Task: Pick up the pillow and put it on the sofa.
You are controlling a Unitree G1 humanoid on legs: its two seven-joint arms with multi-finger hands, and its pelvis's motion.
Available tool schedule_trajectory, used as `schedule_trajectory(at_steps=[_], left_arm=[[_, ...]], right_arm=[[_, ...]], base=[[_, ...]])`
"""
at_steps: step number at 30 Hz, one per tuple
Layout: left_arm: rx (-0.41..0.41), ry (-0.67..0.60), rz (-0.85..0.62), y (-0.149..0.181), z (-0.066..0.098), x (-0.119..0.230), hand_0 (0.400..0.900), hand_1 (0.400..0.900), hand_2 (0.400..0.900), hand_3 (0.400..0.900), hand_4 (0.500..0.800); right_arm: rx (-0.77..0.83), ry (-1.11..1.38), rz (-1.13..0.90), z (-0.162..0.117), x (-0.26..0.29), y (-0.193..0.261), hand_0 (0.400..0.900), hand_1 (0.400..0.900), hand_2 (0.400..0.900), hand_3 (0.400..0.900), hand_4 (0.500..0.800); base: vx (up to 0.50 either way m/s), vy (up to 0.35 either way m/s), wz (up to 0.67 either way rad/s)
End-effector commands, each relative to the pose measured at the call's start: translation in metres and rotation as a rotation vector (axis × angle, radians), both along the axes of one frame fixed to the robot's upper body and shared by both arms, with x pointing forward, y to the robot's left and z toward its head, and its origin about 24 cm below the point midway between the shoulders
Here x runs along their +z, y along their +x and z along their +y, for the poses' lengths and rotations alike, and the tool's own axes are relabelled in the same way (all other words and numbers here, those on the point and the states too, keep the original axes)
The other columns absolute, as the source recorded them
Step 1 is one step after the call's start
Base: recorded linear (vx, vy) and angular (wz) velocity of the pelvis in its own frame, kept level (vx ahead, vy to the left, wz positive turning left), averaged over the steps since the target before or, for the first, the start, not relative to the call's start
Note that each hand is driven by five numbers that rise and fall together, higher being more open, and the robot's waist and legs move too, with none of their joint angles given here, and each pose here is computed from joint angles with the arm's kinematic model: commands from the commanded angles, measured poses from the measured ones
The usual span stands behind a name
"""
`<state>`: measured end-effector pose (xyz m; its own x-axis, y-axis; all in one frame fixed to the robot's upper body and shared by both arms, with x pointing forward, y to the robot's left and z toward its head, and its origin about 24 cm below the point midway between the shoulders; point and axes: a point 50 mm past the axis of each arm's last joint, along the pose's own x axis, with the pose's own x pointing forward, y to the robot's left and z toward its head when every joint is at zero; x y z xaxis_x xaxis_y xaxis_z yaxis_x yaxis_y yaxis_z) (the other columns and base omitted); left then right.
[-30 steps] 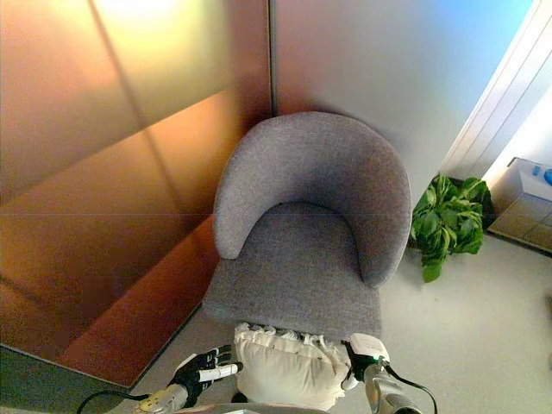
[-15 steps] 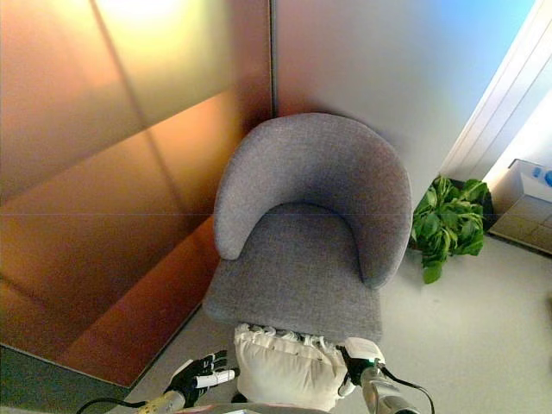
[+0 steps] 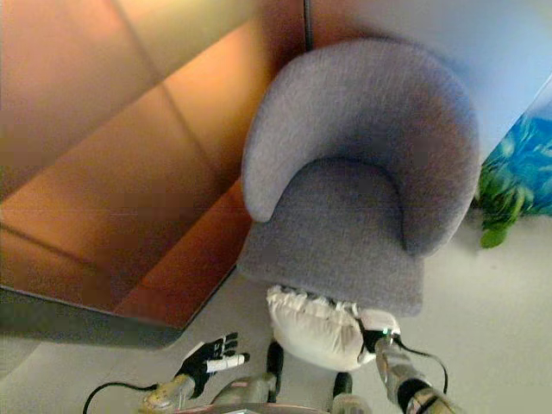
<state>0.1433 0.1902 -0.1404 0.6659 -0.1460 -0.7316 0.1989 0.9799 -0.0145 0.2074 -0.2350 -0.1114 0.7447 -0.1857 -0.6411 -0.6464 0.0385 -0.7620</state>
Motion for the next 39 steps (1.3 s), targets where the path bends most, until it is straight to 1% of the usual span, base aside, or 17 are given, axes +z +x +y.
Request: schedule_trajectory(at_steps=[1, 10, 17, 24, 32, 35, 36, 39], left_arm=[[0.010, -0.038, -0.230, 0.054, -0.002, 0.030, 0.900, 0.900, 0.900, 0.900, 0.800], [0.010, -0.104, -0.327, 0.082, -0.020, 0.048, 0.900, 0.900, 0.900, 0.900, 0.800], [0.027, -0.136, -0.401, 0.097, -0.027, 0.061, 0.900, 0.900, 0.900, 0.900, 0.800], [0.031, -0.198, -0.459, 0.106, -0.041, 0.073, 0.900, 0.900, 0.900, 0.900, 0.800], [0.043, -0.233, -0.521, 0.111, -0.047, 0.084, 0.900, 0.900, 0.900, 0.900, 0.800], [0.050, -0.236, -0.537, 0.111, -0.046, 0.086, 0.900, 0.900, 0.900, 0.900, 0.800], [0.053, -0.236, -0.540, 0.111, -0.045, 0.086, 0.900, 0.900, 0.900, 0.900, 0.800], [0.060, -0.234, -0.547, 0.110, -0.043, 0.086, 0.900, 0.900, 0.900, 0.900, 0.800]], right_arm=[[0.029, -0.075, -0.174, -0.003, 0.035, 0.050, 0.900, 0.900, 0.900, 0.900, 0.800], [0.004, -0.175, -0.258, -0.020, 0.078, 0.094, 0.900, 0.900, 0.900, 0.900, 0.800], [-0.034, -0.239, -0.298, -0.033, 0.102, 0.111, 0.900, 0.900, 0.900, 0.900, 0.800], [-0.059, -0.305, -0.325, -0.050, 0.130, 0.126, 0.900, 0.900, 0.900, 0.900, 0.800], [-0.056, -0.358, -0.374, -0.056, 0.157, 0.140, 0.900, 0.900, 0.900, 0.900, 0.800], [-0.053, -0.370, -0.389, -0.057, 0.162, 0.143, 0.900, 0.900, 0.900, 0.900, 0.800], [-0.045, -0.372, -0.400, -0.056, 0.164, 0.145, 0.400, 0.400, 0.400, 0.400, 0.500], [-0.040, -0.370, -0.418, -0.054, 0.164, 0.145, 0.400, 0.400, 0.400, 0.400, 0.500]], base=[[-0.022, 0.042, 0.05], [-0.025, 0.048, 0.04], [-0.026, 0.030, 0.04], [-0.009, 0.067, 0.01], [-0.045, 0.023, -0.05], [-0.060, 0.008, -0.05], [-0.039, -0.001, -0.02], [-0.011, -0.001, 0.00]])
